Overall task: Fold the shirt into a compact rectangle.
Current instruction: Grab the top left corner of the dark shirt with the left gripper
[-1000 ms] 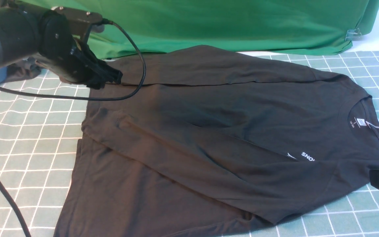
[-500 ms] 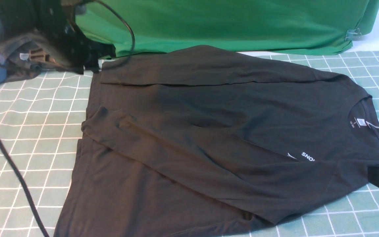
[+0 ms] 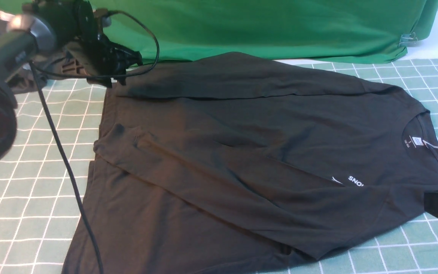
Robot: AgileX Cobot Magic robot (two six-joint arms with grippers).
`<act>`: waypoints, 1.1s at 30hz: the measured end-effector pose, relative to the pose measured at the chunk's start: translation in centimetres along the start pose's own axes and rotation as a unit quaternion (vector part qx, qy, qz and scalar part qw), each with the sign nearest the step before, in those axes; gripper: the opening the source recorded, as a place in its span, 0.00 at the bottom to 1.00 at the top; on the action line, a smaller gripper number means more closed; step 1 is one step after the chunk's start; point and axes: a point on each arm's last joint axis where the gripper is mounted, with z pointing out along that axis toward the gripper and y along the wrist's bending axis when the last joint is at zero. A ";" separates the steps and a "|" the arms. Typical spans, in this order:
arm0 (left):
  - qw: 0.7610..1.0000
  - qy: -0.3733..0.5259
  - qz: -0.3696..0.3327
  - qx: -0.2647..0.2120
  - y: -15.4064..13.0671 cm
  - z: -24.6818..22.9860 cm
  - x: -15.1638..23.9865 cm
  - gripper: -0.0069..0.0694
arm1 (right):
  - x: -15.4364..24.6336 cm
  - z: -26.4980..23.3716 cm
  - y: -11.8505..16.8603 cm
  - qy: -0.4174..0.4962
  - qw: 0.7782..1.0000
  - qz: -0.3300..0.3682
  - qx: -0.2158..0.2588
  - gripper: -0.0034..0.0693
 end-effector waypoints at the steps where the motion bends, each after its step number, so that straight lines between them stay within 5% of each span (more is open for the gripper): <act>1: 1.000 0.001 -0.002 0.001 0.1 0.5 0.0 0.45 | 0.0 0.0 0.0 0.000 1.000 0.000 0.000 0.17; 7: 1.000 -0.005 0.010 0.007 0.1 2.4 0.2 0.57 | 0.0 0.0 0.0 0.000 1.000 0.002 0.000 0.17; 13: 1.000 -0.016 0.019 0.010 0.1 2.8 0.1 0.57 | 0.0 0.0 0.0 0.000 1.000 0.002 0.000 0.17; 23: 0.998 -0.005 0.054 0.023 -0.2 2.7 0.2 0.14 | 0.0 0.0 0.0 0.000 1.000 0.002 0.000 0.17; 33: 0.996 0.043 0.069 0.023 -0.8 -0.5 -1.4 0.11 | 0.0 0.0 -0.1 -0.002 1.000 -0.013 0.005 0.17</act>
